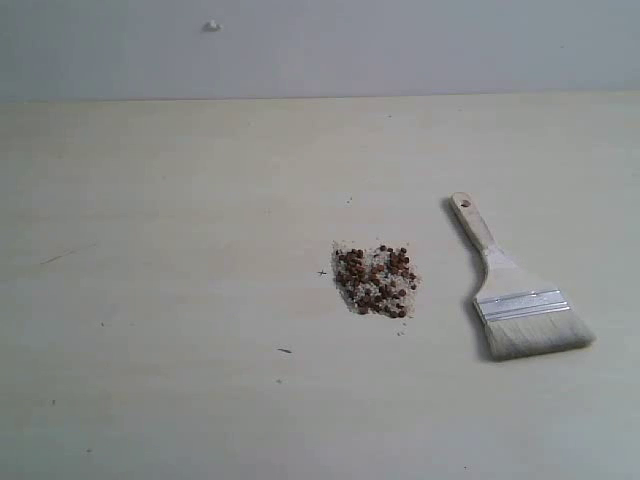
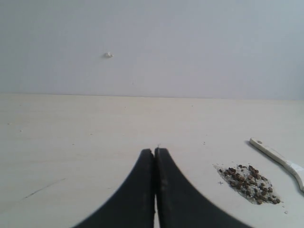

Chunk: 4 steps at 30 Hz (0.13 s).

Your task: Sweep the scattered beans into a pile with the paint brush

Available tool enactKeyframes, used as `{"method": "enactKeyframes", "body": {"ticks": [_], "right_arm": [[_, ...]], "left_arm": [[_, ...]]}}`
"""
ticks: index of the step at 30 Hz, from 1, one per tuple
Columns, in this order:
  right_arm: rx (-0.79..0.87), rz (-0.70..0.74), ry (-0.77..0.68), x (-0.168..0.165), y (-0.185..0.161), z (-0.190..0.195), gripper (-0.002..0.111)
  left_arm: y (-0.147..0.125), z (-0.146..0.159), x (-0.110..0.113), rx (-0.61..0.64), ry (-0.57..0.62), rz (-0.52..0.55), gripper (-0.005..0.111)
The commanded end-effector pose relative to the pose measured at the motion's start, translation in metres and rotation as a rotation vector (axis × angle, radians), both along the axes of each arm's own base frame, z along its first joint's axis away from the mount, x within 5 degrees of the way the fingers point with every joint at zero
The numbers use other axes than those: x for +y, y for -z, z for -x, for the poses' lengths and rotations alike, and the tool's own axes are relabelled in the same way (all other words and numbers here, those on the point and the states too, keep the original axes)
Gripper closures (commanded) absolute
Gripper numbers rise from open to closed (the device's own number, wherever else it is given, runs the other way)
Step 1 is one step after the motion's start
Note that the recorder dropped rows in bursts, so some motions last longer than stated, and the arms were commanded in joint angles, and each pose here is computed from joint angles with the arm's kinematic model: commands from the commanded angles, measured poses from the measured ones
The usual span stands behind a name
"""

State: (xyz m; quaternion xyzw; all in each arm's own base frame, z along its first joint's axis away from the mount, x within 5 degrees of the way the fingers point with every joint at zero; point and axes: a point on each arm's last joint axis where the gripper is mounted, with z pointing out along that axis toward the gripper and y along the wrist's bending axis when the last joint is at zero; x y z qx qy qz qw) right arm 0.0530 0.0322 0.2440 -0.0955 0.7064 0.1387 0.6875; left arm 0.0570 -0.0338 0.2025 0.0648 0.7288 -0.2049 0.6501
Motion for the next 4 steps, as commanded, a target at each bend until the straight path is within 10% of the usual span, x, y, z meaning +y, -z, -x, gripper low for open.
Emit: {"method": "enactKeyframes", "body": {"ticks": [1, 4], "right_arm": [[0.003, 0.007, -0.003, 0.0003, 0.0018, 0.0004, 0.108], [0.003, 0.007, -0.003, 0.0003, 0.0018, 0.0004, 0.108]], "left_arm": [[0.0012, 0.0004, -0.001, 0.004, 0.015, -0.004, 0.107], [0.0012, 0.0004, -0.001, 0.004, 0.015, -0.004, 0.107]]}}
